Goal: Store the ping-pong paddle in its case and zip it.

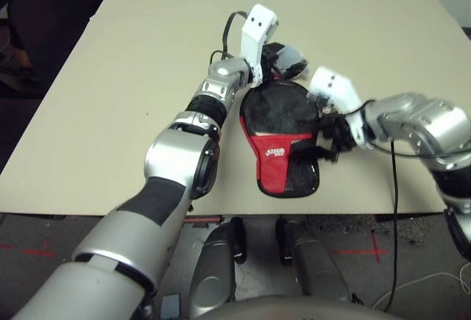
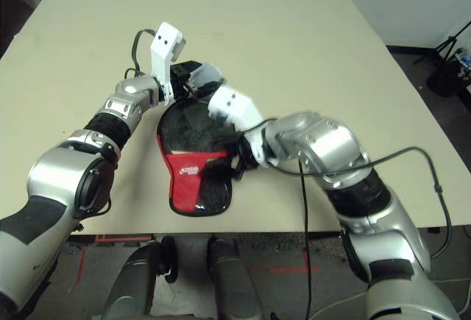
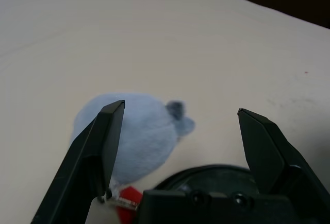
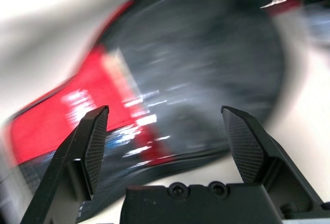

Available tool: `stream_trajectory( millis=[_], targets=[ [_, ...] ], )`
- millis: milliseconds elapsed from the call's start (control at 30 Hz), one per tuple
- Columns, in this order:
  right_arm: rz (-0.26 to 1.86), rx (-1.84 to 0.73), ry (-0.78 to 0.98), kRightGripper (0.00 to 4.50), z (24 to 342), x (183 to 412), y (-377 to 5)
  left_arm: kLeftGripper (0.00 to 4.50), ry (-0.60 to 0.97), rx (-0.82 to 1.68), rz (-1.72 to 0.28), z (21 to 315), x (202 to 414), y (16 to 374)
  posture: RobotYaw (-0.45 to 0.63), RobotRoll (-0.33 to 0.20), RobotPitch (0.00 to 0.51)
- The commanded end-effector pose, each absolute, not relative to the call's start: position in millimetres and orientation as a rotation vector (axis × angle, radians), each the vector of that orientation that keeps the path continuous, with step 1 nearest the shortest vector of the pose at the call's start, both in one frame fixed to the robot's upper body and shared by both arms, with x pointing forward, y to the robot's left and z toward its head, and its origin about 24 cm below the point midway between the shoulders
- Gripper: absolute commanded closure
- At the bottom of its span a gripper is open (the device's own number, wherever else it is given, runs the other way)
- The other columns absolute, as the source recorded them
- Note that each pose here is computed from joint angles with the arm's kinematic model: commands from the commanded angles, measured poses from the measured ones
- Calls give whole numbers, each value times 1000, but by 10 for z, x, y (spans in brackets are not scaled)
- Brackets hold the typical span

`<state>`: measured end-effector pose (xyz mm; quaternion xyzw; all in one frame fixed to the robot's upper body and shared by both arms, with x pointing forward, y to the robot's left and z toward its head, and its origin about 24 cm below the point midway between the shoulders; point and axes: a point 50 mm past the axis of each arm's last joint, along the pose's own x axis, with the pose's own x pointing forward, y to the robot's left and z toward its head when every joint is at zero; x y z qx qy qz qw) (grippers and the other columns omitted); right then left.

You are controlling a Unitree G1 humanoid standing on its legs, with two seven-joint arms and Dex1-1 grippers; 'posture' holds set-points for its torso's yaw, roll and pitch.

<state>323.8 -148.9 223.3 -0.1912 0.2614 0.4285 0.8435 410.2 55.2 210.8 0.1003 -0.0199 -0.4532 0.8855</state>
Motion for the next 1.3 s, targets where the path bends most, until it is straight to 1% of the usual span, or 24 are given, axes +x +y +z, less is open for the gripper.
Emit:
stream_trajectory(
  millis=[33,133,267,467,567,633,833,967,1133,1300],
  targets=[
    [759,-437,495,0,2369,3478,-1611,40,-6,272,-953,2161,4111,621,-126,0,225],
    [670,-475,462,0,2486,3634,-1662,40,14,297,-929,2209,4131,727,-115,0,224],
    [587,-537,435,0,2542,3813,-1668,40,33,346,-917,2280,4140,867,-98,0,229],
    [574,-510,388,0,2568,4011,-1513,40,101,427,-1018,2273,4075,933,-61,0,230],
    [589,-512,356,0,2561,4096,-1391,40,157,462,-1112,2189,3990,880,-40,0,229],
    [595,-506,340,0,2567,4137,-1322,40,184,471,-1164,2135,3924,830,-33,0,229],
    [580,-509,315,0,2524,4208,-1265,40,237,501,-1214,2000,3779,741,-11,0,227],
    [514,-499,297,0,2412,4255,-1272,40,296,551,-1235,1810,3670,646,16,0,222],
    [483,-482,316,0,2265,4270,-1259,40,351,571,-1250,1696,3566,584,38,0,219],
    [453,-450,348,0,2128,4271,-1234,40,389,567,-1252,1631,3510,538,47,0,218]
  ],
)
